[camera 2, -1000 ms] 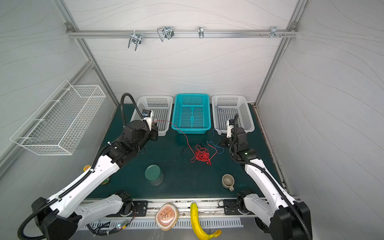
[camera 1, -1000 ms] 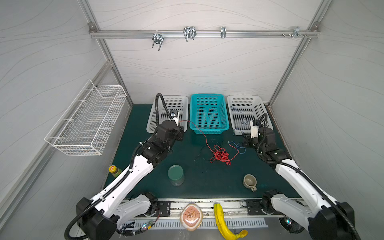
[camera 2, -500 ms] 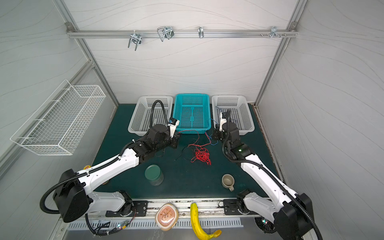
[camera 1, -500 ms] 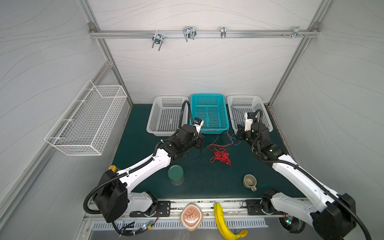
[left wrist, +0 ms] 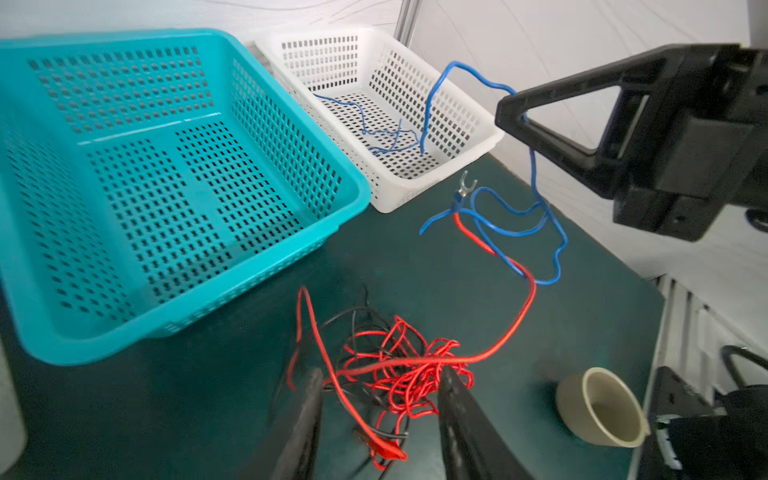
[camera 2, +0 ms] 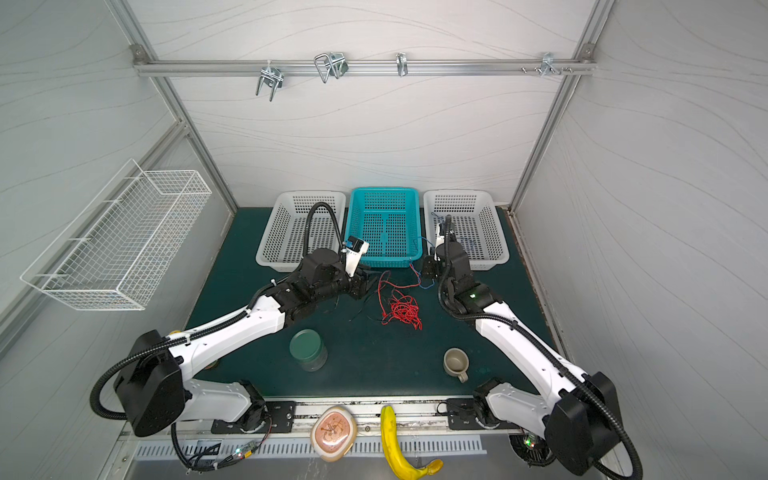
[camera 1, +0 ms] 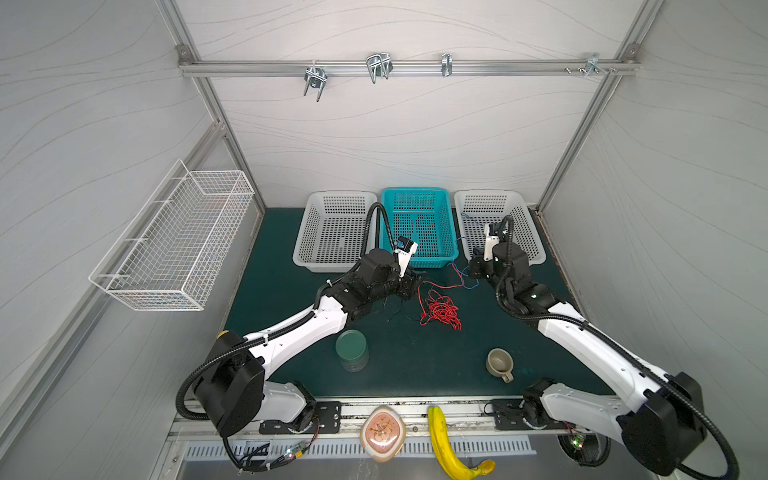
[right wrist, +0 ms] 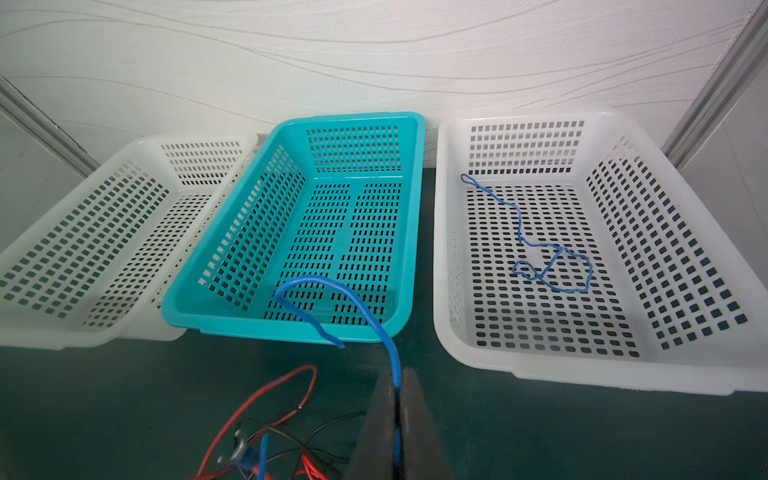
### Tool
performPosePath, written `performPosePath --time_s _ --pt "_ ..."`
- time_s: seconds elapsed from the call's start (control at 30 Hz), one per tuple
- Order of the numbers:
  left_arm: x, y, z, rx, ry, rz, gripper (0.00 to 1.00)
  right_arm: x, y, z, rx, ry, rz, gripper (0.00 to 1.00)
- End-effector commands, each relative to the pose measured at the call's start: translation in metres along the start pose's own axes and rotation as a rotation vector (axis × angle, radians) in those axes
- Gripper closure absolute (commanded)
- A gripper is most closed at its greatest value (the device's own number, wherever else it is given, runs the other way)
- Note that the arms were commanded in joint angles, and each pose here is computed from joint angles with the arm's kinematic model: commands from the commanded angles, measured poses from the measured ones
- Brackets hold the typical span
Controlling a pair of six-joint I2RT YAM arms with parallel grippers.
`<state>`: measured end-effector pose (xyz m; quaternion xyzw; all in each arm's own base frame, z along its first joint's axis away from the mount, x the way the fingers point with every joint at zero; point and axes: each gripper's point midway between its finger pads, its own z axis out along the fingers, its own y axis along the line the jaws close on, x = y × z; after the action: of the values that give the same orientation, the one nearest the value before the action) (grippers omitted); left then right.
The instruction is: Untangle the cables
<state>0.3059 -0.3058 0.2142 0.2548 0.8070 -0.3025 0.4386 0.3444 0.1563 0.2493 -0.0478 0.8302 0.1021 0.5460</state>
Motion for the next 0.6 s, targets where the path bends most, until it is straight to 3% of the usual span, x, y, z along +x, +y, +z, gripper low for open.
performPosePath --time_s 0.0,0.2,0.57 --pt "-0.007 -0.019 0.008 0.094 -0.034 0.027 0.48 -0.014 0.005 -0.005 -0.013 -0.024 -0.002 1.00" --pt "0.001 -0.028 0.023 0.119 -0.029 0.076 0.43 -0.016 0.014 -0.006 -0.058 -0.008 0.001 1.00" --pt "0.009 -0.055 0.039 0.165 -0.056 0.272 0.41 -0.015 0.027 -0.002 -0.112 0.041 -0.008 1.00"
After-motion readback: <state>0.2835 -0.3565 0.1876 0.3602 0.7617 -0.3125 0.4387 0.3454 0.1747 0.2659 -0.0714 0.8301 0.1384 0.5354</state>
